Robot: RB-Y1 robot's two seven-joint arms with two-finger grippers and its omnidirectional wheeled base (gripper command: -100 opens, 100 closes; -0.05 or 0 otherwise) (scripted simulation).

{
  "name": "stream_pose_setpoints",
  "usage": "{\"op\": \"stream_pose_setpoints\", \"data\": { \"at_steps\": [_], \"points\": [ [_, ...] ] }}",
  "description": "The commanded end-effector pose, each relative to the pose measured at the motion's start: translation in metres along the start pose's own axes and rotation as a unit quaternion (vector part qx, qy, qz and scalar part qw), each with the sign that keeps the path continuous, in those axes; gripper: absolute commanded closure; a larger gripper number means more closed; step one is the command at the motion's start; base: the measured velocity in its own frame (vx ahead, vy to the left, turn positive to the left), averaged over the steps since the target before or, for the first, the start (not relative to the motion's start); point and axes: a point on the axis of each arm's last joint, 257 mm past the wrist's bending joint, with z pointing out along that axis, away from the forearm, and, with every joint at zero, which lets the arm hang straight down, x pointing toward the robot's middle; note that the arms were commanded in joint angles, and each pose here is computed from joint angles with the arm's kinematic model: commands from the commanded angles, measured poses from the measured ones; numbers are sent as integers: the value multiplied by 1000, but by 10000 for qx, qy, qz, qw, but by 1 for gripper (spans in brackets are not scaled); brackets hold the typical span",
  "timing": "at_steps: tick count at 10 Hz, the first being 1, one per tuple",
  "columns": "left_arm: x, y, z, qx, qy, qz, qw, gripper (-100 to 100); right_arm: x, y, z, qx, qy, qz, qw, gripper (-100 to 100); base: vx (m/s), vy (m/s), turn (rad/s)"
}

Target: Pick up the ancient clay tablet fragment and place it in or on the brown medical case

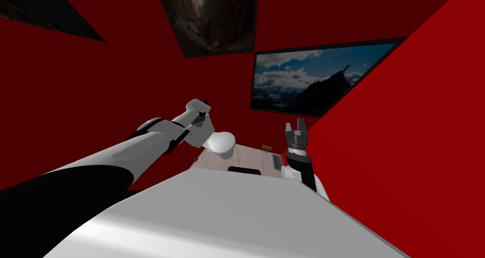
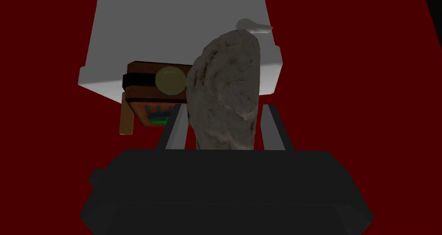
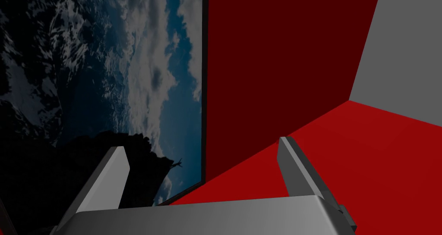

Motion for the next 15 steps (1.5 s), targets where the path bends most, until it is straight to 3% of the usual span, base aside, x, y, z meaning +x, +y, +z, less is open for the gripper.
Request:
{"op": "stream_pose_setpoints", "data": {
  "at_steps": [1, 7, 15],
  "points": [
    [-23, -4, -8, 116, -244, -32, 9996, 100, 0, 0, 0, 0, 0, 0, 10000, 0, 93, 143, -34],
    [-40, -25, -20, 680, -438, -341, 9961, 100, 0, 0, 0, 2, 1, -2, 10000, 0, 99, 197, -12],
    [-59, -42, -28, 1298, -628, -768, 9866, 100, 0, 0, 0, 1, 1, -2, 10000, 0, 80, 172, -9]
  ]
}}
